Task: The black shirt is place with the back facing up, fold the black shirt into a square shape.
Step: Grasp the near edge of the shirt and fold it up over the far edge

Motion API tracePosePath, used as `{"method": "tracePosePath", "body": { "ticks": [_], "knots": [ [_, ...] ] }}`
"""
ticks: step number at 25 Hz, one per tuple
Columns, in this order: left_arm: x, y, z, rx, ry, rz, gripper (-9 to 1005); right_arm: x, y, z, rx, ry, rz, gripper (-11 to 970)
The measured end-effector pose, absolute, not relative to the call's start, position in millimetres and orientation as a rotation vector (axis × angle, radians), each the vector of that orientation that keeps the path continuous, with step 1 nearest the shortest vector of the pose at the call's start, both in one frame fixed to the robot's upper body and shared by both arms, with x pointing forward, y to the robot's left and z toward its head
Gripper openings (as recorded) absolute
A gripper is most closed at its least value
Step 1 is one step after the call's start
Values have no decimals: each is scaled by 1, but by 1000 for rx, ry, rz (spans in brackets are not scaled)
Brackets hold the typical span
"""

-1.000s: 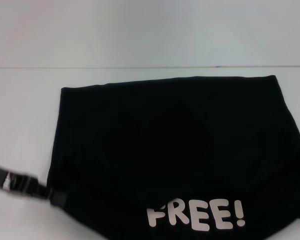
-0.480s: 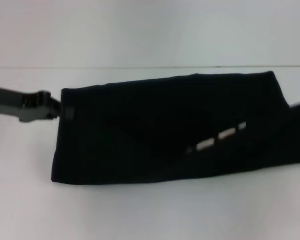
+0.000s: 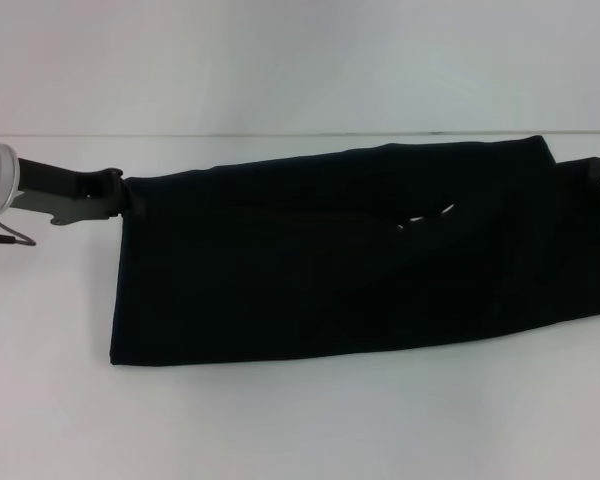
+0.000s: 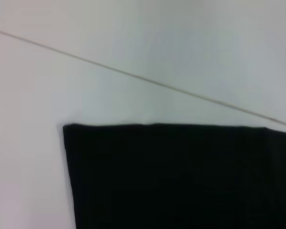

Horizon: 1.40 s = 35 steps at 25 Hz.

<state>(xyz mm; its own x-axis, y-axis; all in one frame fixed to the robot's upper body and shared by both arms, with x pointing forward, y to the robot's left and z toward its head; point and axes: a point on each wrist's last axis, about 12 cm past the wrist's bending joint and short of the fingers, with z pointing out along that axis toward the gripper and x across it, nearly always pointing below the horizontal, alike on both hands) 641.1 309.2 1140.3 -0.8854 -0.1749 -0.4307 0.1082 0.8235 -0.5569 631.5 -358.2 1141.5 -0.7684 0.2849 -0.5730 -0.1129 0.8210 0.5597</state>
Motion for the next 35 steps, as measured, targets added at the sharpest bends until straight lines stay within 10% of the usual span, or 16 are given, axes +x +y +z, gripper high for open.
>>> {"method": "tracePosePath", "body": {
  "ticks": [10,22,35],
  "knots": [
    [655,311,1163,-74,2422,-781,4,634,-370,1170,158,2191,839,40],
    [683,281,1142,-135,2377,-561,4,676,-332,1124,282,2189,493,40],
    [690,290,1145,-212,2320,-515,5,688,-324,1136,270,2134,443,40]
  ]
}}
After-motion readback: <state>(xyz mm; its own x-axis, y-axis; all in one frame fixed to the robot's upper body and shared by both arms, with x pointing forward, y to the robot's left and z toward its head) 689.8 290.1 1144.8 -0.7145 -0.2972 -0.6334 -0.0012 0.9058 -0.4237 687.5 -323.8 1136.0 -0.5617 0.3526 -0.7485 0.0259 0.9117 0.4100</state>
